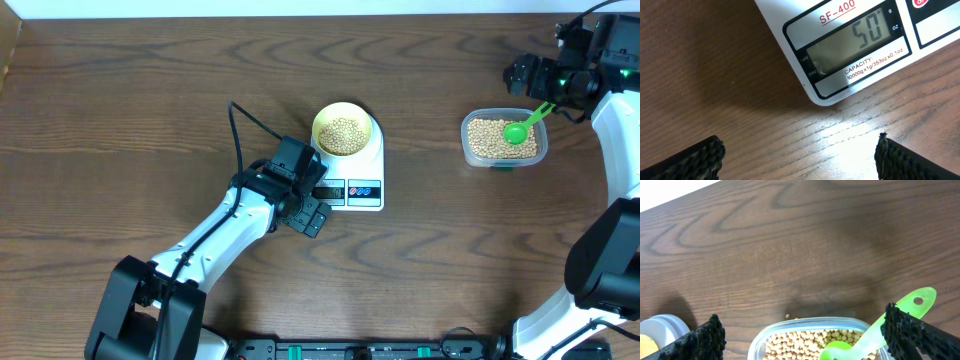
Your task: Scoop item into bowl and weigh 50g on scale
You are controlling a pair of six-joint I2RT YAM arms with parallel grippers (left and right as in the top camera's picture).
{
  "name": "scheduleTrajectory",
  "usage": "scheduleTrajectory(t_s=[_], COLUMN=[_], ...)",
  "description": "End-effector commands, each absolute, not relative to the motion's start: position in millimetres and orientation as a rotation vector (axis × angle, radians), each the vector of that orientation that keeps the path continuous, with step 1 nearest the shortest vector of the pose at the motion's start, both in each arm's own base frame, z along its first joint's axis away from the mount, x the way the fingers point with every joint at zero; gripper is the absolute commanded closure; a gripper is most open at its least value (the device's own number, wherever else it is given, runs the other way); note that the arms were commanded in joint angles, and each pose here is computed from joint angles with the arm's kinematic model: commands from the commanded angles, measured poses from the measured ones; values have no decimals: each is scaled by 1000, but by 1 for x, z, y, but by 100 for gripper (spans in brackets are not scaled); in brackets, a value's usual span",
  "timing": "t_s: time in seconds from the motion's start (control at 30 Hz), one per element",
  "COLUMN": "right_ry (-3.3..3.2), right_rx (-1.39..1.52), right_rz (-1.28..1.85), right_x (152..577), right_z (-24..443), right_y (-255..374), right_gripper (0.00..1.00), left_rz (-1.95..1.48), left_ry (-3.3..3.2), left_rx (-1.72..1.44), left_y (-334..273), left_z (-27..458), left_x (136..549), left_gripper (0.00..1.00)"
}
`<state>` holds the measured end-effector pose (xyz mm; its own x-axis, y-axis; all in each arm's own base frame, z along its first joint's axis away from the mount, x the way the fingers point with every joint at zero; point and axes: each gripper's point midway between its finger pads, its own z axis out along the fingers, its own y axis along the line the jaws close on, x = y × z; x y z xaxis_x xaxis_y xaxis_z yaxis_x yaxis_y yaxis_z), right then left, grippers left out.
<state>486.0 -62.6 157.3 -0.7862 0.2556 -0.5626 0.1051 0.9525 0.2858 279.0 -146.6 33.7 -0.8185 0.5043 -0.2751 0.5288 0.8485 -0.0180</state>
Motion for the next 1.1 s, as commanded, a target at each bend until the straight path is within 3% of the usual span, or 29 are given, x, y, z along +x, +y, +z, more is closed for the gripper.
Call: scheduleTrajectory(t_s=[0.0, 0.7, 0.87, 1.07], right_ry=[2437, 2417, 2280, 2113], right_rx=[248, 213, 148, 73], right_rz=[317, 424, 375, 309], right_x=[486, 487, 498, 467], right_z=[177, 182, 225, 313], right_y=[-63, -50, -47, -31], right_gripper=[1, 1, 1, 1], left_rz=[-127, -127, -127, -127], left_ry=[2776, 2776, 2776, 2776], left_rx=[794, 794, 794, 794], left_y=[-144, -144, -144, -144], left_z=[31, 31, 31, 31], left_x=[278, 278, 278, 278], left_gripper=[2, 2, 2, 2])
